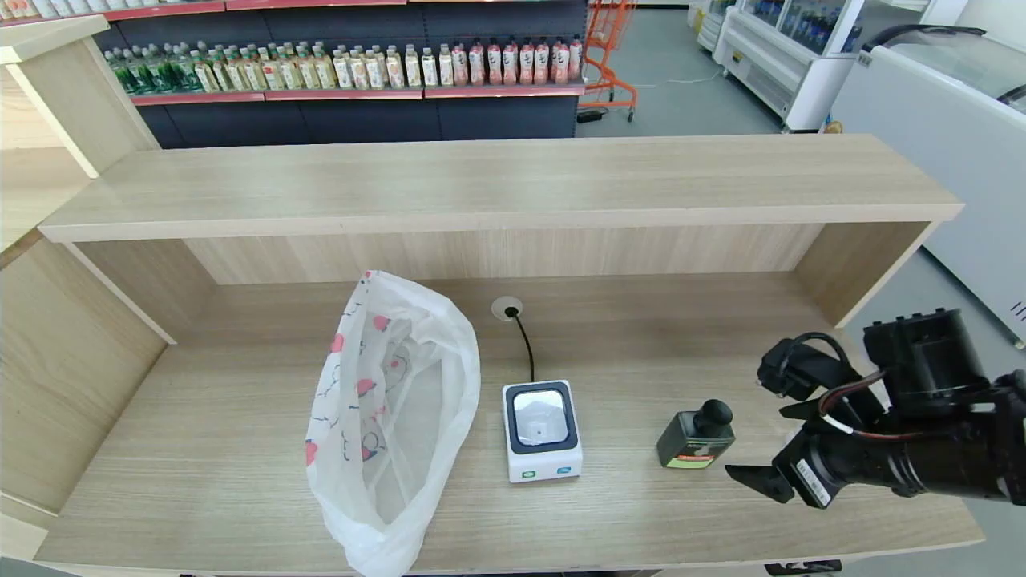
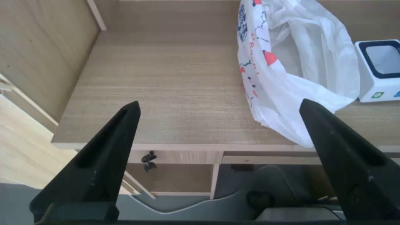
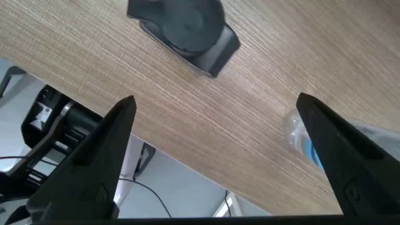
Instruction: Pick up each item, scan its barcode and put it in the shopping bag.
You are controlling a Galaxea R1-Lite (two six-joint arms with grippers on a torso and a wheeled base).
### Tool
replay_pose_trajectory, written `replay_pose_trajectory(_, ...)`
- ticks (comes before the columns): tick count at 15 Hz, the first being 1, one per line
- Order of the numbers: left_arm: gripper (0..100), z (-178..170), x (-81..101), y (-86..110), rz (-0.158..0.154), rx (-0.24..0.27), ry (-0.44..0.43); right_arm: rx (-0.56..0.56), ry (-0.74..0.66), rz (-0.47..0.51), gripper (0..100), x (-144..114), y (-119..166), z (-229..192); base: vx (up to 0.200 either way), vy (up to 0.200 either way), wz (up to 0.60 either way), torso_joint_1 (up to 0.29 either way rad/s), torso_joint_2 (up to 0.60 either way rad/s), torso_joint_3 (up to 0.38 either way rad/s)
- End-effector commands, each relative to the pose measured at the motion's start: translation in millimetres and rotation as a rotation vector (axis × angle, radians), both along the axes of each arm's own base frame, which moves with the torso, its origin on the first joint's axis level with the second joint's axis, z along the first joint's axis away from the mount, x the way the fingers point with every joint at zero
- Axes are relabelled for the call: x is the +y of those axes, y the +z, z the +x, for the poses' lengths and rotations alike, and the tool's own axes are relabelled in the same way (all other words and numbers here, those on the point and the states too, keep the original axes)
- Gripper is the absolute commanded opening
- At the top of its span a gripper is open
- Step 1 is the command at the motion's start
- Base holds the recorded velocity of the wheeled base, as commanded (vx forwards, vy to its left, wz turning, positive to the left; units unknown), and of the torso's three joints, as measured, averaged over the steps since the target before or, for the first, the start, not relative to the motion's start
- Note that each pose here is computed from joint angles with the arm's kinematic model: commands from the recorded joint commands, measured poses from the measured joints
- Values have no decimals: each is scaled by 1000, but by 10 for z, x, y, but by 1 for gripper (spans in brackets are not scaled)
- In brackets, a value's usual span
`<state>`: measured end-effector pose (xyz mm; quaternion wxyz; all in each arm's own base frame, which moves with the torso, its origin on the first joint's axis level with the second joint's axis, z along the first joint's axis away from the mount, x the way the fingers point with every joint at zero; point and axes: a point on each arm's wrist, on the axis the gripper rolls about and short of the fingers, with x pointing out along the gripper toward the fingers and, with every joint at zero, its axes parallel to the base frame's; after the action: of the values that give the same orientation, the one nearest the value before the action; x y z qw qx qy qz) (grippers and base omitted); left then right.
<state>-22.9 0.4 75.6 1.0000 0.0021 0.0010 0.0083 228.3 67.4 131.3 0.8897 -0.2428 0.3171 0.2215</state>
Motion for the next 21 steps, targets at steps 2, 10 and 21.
replay_pose_trajectory(2, 100, 0, 0, 0, 0, 0, 0, 59, 41, -13, 100, 143, -266, 172, 0, 0, 0, 0, 0, 0)
replay_pose_trajectory(10, 100, 1, 0, -5, 0, 1, 0, -41, 149, -27, 100, 425, -503, 593, 0, 0, 0, 0, 0, 0)
replay_pose_trajectory(21, 100, 0, 0, 0, 0, 0, 0, -438, 64, 98, 0, -72, 186, 132, 0, 0, 0, 0, 0, 0)
